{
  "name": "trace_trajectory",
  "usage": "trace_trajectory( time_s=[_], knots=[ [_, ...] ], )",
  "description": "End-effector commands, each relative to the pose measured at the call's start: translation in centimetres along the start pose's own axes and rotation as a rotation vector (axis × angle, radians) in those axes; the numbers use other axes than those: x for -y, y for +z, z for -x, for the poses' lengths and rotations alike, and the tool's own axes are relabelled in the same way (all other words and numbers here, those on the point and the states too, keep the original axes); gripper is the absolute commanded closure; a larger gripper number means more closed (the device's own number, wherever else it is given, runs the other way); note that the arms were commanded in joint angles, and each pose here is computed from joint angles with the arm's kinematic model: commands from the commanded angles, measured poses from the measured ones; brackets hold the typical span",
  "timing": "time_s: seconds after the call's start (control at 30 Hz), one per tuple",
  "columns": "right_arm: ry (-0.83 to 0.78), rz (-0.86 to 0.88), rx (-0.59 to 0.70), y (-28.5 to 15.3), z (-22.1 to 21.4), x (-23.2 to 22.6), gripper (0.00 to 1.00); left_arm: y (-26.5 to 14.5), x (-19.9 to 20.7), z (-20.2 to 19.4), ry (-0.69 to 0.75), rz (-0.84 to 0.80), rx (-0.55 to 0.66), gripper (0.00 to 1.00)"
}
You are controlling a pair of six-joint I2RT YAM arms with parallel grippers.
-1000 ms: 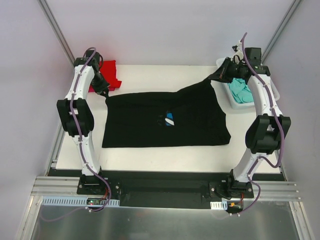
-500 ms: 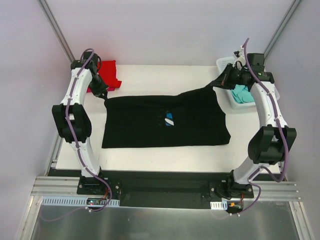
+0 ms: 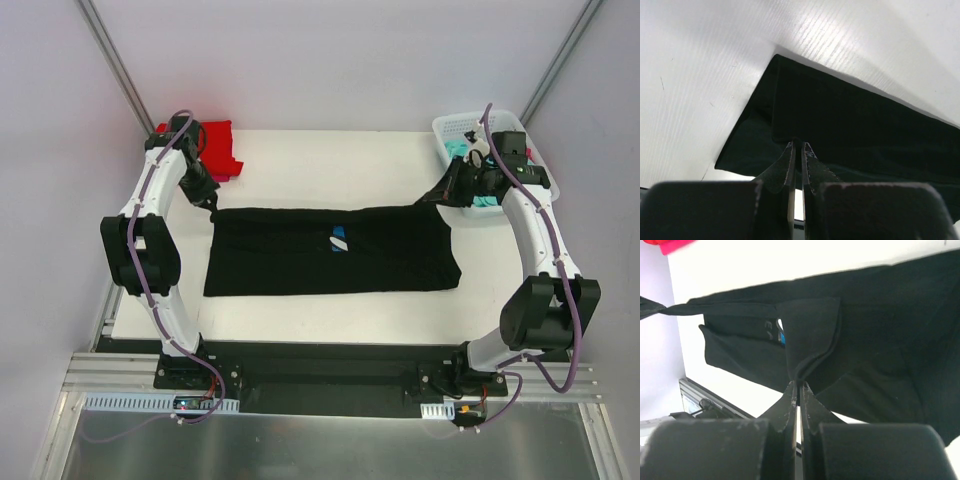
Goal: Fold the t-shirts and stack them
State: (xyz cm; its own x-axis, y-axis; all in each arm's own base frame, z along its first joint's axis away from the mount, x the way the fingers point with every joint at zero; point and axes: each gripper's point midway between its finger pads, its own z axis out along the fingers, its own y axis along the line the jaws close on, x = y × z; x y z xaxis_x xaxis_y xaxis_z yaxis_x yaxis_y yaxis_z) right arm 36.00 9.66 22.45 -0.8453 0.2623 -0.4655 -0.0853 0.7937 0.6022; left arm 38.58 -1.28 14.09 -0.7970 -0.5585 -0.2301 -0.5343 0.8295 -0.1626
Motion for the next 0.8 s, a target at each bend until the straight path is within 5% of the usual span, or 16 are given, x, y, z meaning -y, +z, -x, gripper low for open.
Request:
trace_trajectory(
  time_s=[0.0,0.77],
  knots=[
    [-0.031,-0.045,-0.014,-1.4,-1.7,0.7,0.99,-0.8,-0.5,-0.3,0.022,0.007,0.048,1.00],
    [-0.032,-0.247,-0.228,0.4,-9.4,5.4,0.99,0.8,-2.6,-2.0,0.036,0.074,0.040,1.00]
  ],
)
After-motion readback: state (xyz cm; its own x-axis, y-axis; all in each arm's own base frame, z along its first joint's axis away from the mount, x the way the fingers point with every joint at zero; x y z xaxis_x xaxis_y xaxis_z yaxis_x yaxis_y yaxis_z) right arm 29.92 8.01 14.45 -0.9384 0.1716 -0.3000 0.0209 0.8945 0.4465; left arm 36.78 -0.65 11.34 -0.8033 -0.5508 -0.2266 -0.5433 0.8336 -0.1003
